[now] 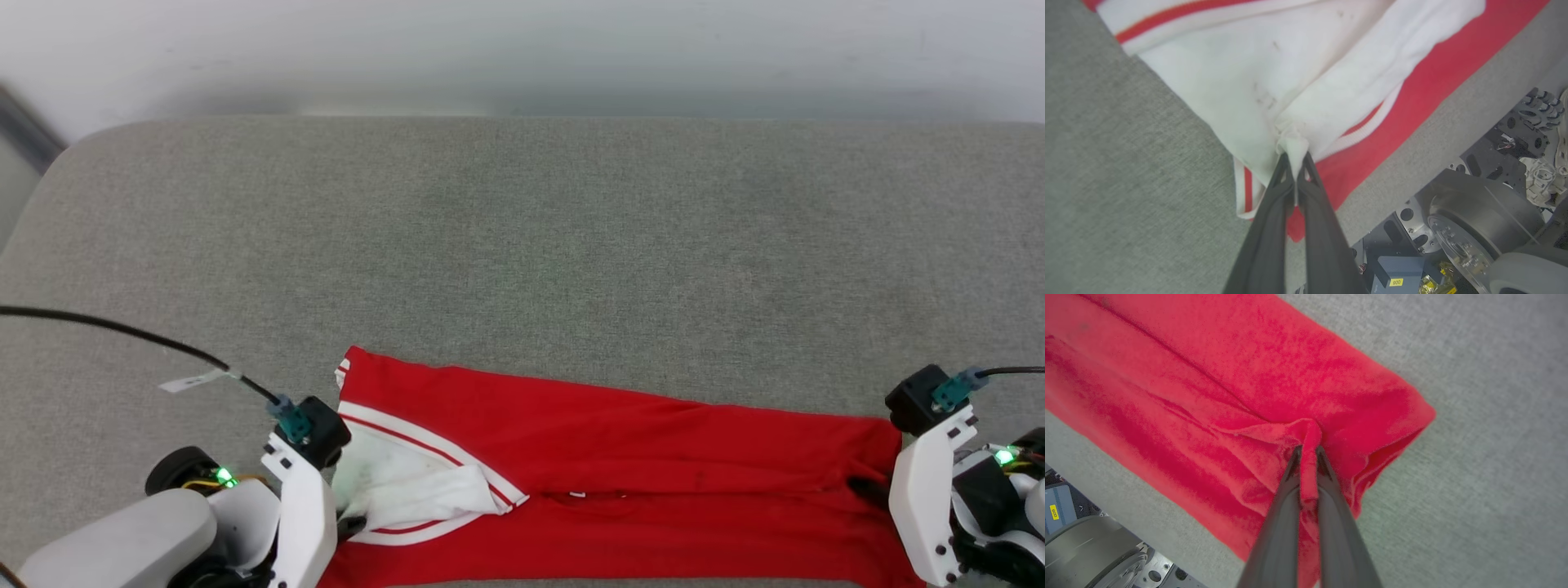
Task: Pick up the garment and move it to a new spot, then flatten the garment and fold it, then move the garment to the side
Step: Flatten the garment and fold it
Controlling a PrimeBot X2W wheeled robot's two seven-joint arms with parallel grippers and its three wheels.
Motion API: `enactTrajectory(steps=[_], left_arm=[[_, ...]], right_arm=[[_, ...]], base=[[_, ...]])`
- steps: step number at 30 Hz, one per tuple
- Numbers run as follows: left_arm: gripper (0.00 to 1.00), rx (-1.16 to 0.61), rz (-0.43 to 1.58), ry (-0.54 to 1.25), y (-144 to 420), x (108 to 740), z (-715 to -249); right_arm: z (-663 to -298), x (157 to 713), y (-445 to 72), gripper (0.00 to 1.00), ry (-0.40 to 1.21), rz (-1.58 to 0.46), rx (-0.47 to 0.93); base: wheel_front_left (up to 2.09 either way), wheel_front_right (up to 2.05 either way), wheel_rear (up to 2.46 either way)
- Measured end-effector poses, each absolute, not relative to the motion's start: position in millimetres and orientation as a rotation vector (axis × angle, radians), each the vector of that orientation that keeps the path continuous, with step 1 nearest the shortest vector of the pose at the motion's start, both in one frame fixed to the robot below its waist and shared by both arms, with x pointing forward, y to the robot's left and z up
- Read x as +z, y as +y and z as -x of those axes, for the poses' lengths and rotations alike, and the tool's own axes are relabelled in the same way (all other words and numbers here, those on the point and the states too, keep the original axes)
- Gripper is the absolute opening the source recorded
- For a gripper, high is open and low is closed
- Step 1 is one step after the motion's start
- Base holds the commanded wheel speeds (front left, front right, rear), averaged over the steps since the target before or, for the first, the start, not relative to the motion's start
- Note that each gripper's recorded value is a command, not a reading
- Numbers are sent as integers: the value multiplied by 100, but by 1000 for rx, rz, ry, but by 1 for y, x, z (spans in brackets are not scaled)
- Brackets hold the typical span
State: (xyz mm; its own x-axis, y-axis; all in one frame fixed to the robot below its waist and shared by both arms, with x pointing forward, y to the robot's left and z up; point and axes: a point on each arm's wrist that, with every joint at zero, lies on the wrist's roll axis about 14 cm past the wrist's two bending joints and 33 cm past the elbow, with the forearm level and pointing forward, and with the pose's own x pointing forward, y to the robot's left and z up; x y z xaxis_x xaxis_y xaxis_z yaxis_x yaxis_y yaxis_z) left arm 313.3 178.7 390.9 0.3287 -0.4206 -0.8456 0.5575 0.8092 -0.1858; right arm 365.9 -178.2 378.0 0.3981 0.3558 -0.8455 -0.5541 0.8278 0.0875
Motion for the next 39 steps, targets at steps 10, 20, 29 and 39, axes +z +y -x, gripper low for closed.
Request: enactTrajectory(steps=[10, 20, 29, 39], left_arm=[[100, -497, -192, 609, 199, 463, -359], [100, -125, -167, 130, 235, 526, -387], [100, 146, -160, -50, 251, 545, -378], [100, 318, -167, -111, 266, 537, -347]], right_arm=[[-401, 449, -180, 100, 673, 99, 531], [-412, 462, -224, 100, 555, -63, 346], [-391, 419, -224, 100, 694, -215, 278], [-359, 377, -190, 100, 887, -425, 283]], base=[[0, 0, 0], [0, 0, 0], [0, 0, 0], [0, 0, 0]])
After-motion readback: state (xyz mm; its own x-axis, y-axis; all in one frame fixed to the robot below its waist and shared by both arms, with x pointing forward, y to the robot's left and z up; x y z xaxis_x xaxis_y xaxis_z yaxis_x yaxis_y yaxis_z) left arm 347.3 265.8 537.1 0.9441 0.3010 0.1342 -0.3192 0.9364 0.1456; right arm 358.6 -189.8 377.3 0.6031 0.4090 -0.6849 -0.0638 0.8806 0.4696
